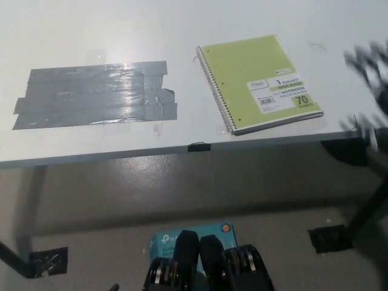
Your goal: The robot uses its right hand to align two notebooks stacked together until they are fully overlapped
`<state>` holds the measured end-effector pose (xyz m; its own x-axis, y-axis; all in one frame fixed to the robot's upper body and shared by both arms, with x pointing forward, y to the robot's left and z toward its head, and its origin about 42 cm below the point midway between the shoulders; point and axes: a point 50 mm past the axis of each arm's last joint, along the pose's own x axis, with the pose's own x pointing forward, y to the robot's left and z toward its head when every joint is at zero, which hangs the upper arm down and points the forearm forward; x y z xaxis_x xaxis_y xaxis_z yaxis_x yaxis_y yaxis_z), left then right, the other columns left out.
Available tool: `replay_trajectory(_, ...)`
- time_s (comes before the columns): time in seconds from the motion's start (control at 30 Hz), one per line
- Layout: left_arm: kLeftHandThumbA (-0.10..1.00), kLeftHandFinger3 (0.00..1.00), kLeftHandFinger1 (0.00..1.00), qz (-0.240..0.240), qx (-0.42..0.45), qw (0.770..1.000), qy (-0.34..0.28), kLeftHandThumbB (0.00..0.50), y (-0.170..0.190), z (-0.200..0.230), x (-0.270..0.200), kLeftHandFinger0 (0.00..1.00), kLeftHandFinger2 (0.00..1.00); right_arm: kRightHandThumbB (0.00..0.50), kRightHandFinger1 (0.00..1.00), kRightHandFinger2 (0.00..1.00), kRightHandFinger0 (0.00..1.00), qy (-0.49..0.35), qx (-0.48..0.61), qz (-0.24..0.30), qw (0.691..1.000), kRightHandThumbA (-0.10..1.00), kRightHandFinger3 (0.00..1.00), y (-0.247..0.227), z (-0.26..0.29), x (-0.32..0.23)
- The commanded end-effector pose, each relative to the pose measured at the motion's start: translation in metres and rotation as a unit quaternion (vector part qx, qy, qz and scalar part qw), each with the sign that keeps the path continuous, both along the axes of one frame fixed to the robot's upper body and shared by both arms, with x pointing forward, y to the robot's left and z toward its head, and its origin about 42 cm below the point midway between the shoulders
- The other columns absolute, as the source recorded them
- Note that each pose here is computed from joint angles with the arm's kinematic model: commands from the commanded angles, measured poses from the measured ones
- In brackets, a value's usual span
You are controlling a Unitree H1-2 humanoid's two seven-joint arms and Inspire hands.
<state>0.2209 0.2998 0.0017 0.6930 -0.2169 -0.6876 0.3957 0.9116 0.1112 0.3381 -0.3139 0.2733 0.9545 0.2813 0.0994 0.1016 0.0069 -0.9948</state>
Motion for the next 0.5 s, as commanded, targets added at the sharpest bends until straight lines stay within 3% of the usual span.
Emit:
replay_trajectory(0.0, 1.0, 1.0, 0.69, 0.007, 0.002, 0.998, -0.068, 0.5, 0.01, 0.018, 0.008, 0.73, 0.68, 0.144, 1.0, 1.0, 1.0, -0.041, 0.09, -0.13, 0.987, 0.61, 1.0, -0.043, -0.032, -0.124)
replay_trajectory(0.07, 1.0, 1.0, 0.69, 0.006, 0.007, 0.998, -0.07, 0.5, 0.012, 0.02, 0.008, 0.73, 0.69, 0.12, 1.0, 1.0, 1.0, -0.002, 0.087, -0.12, 0.989, 0.6, 1.0, -0.041, -0.059, -0.126)
replay_trajectory(0.13, 1.0, 1.0, 0.66, 0.005, 0.014, 0.997, -0.075, 0.5, 0.014, 0.023, 0.014, 0.71, 0.68, 0.131, 1.0, 1.0, 1.0, 0.027, 0.072, -0.128, 0.989, 0.64, 1.0, -0.038, -0.082, -0.127)
replay_trajectory(0.3, 1.0, 1.0, 0.71, 0.01, 0.003, 0.996, -0.088, 0.5, 0.012, 0.029, 0.026, 0.71, 0.65, 0.158, 1.0, 1.0, 1.0, 0.05, 0.078, -0.132, 0.987, 0.53, 1.0, -0.042, -0.135, -0.127)
replay_trajectory(0.37, 1.0, 1.0, 0.71, -0.002, 0.01, 0.996, -0.093, 0.5, 0.015, 0.031, 0.029, 0.71, 0.68, 0.158, 1.0, 1.0, 1.0, 0.065, 0.072, -0.143, 0.985, 0.55, 1.0, -0.046, -0.161, -0.129)
replay_trajectory(0.43, 1.0, 1.0, 0.69, 0.007, 0.01, 0.995, -0.101, 0.5, 0.015, 0.033, 0.035, 0.71, 0.7, 0.153, 1.0, 1.0, 1.0, 0.124, 0.09, -0.175, 0.973, 0.57, 1.0, -0.052, -0.184, -0.124)
replay_trajectory(0.47, 1.0, 1.0, 0.67, 0.008, 0.019, 0.995, -0.1, 0.5, 0.019, 0.037, 0.038, 0.66, 0.68, 0.132, 1.0, 1.0, 1.0, 0.207, 0.146, -0.185, 0.949, 0.48, 1.0, -0.059, -0.195, -0.121)
